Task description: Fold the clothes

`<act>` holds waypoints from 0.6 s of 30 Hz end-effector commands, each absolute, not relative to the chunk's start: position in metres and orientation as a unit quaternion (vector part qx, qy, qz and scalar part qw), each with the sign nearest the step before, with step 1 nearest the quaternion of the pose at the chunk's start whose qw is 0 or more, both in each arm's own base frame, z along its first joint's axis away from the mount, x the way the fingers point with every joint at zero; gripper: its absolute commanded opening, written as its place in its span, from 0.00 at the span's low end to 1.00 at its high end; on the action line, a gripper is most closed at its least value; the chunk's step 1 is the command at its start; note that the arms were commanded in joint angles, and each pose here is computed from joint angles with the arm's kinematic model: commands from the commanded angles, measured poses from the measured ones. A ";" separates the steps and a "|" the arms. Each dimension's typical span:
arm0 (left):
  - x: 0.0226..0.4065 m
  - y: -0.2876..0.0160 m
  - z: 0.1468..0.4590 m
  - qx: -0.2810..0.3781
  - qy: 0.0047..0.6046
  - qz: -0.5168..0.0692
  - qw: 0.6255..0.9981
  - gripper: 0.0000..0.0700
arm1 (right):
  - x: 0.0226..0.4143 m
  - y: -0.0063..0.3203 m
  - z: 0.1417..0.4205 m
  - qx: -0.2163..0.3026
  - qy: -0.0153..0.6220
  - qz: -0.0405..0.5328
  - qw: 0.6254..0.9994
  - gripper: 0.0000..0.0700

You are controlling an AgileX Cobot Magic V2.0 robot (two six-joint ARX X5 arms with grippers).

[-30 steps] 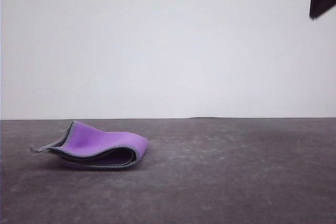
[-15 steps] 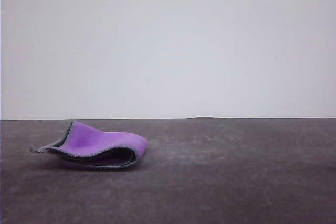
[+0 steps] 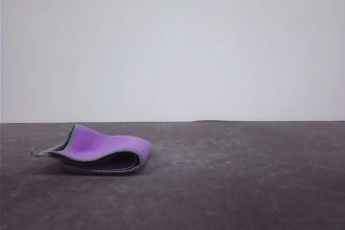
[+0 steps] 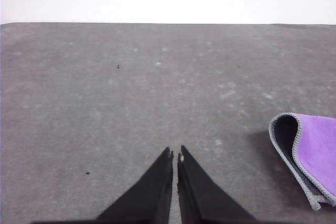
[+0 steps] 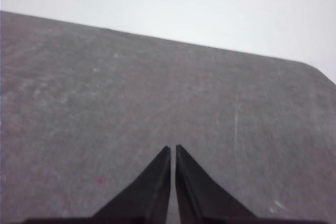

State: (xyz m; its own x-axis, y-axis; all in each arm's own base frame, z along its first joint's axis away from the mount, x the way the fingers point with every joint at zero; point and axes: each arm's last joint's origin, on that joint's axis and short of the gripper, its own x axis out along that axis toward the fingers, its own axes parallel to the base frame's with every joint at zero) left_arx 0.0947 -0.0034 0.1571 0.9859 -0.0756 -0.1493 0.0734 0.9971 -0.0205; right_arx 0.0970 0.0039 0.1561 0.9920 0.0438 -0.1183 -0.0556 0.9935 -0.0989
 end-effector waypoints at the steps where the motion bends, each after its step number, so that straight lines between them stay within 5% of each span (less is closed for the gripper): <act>1: 0.095 -0.003 0.150 -0.002 0.088 -0.037 0.995 0.00 | 0.096 0.003 0.153 -0.049 0.068 0.023 0.996 0.01; 18: 0.095 -0.003 0.150 -0.002 0.088 -0.037 0.995 0.00 | 0.096 -0.001 0.150 -0.011 0.088 -0.004 0.996 0.01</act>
State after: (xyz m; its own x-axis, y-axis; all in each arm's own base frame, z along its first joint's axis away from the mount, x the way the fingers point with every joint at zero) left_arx 0.0947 -0.0034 0.1571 0.9859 -0.0756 -0.1493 0.0734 0.9971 -0.0205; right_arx 0.0958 -0.0011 0.1519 0.9870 -0.0109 -0.1606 0.0025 0.9986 -0.0525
